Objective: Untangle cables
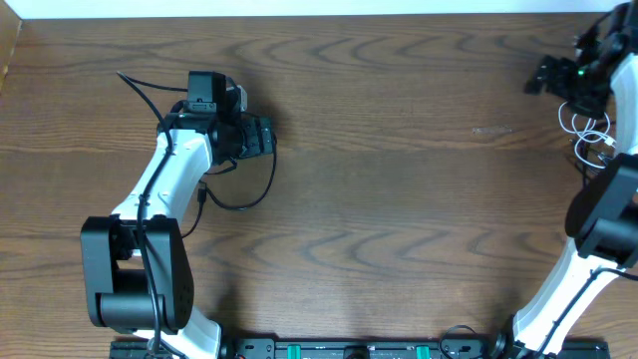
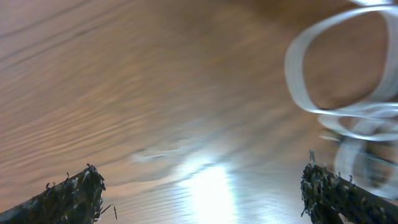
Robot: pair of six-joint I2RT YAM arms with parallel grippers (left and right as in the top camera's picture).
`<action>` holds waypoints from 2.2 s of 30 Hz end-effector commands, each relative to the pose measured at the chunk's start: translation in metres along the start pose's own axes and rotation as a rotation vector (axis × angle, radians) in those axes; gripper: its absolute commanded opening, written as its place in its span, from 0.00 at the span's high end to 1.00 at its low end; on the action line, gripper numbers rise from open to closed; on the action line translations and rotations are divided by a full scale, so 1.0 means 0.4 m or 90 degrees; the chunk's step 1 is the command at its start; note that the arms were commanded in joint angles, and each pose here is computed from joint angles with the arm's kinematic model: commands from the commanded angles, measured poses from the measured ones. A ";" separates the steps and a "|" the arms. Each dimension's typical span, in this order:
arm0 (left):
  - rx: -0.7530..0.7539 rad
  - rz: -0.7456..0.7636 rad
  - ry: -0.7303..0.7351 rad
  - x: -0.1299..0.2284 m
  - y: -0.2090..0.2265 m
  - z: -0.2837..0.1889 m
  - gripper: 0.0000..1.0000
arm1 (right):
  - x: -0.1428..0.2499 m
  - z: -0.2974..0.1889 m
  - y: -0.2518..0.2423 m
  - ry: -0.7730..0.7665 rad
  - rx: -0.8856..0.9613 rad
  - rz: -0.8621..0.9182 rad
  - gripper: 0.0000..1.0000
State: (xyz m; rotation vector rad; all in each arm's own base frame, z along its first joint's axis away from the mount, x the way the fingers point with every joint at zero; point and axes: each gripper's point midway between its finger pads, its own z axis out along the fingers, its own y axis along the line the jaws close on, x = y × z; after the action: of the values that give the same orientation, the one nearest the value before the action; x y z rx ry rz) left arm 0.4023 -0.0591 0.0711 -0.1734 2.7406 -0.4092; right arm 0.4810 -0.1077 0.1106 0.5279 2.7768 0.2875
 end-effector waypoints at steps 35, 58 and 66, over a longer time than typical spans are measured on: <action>-0.094 -0.183 -0.071 -0.055 0.121 -0.119 0.05 | 0.474 0.376 0.604 0.079 -0.128 -0.271 0.01; -0.455 -0.449 -0.039 0.117 0.465 -0.272 0.06 | 0.464 0.376 0.615 0.065 -0.136 -0.275 0.01; -0.110 -0.285 0.110 0.106 0.286 -0.078 0.20 | 0.463 0.372 0.635 0.062 -0.160 -0.279 0.01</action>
State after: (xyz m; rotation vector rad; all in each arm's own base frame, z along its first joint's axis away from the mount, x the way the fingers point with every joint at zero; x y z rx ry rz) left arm 0.3343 0.0966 0.0567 -1.0854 2.7863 0.0671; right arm 0.4681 0.2148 0.0182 -0.1765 2.7053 0.5432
